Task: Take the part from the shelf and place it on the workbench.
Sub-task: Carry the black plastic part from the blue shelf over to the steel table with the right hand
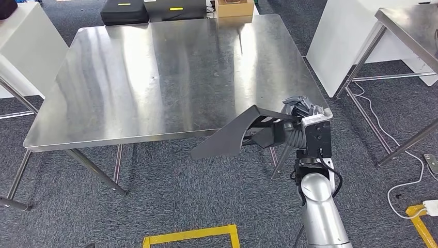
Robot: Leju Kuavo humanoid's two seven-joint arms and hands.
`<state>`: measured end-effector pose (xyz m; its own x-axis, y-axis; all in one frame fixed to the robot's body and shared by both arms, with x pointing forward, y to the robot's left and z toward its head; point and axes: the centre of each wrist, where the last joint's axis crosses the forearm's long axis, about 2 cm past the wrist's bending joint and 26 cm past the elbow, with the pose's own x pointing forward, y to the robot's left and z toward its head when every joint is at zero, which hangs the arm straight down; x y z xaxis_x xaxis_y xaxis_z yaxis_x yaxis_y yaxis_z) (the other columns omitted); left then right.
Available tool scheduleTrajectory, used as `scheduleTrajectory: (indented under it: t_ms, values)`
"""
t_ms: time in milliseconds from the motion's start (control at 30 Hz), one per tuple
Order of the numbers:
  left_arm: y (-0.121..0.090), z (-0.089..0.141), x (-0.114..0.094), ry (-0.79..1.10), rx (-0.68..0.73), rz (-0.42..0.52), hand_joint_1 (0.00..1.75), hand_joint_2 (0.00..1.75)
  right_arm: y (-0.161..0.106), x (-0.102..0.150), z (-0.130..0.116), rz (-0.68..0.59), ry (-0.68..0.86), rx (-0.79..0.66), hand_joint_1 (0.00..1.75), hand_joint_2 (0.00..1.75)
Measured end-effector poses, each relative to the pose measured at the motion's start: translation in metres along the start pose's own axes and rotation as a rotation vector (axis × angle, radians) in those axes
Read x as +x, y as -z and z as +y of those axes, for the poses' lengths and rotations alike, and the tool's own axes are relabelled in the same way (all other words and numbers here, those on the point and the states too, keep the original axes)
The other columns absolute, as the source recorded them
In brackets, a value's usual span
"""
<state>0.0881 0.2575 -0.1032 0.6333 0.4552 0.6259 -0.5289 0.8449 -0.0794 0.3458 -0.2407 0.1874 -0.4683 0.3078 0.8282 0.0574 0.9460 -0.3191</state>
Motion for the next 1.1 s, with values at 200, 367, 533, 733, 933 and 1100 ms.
scheduleTrajectory:
  t_ms: [200,367,533,733,933,1100]
  values:
    - [0.001,-0.001,0.001,0.002,0.000,-0.002,0.00,1.75,0.006,0.002,-0.003,-0.006,-0.014,-0.002,1.75,1.75]
    - [0.001,-0.001,0.001,0.011,0.001,-0.012,0.00,1.75,0.010,0.004,-0.006,0.009,-0.062,0.003,1.75,1.75]
    - [0.002,-0.001,0.003,0.036,0.004,-0.033,0.00,1.75,0.025,0.012,-0.012,0.019,-0.141,-0.002,1.75,1.75]
    - [0.005,-0.002,0.009,0.050,0.000,-0.054,0.00,1.75,0.059,0.034,-0.024,-0.028,-0.256,-0.029,1.75,1.75]
    - [0.006,-0.003,0.011,0.060,-0.013,-0.058,0.00,1.75,0.086,0.054,-0.029,-0.081,-0.314,-0.024,1.75,1.75]
    - [0.006,-0.003,0.011,0.063,-0.018,-0.059,0.00,1.75,0.102,0.064,-0.031,-0.108,-0.335,-0.009,1.75,1.75]
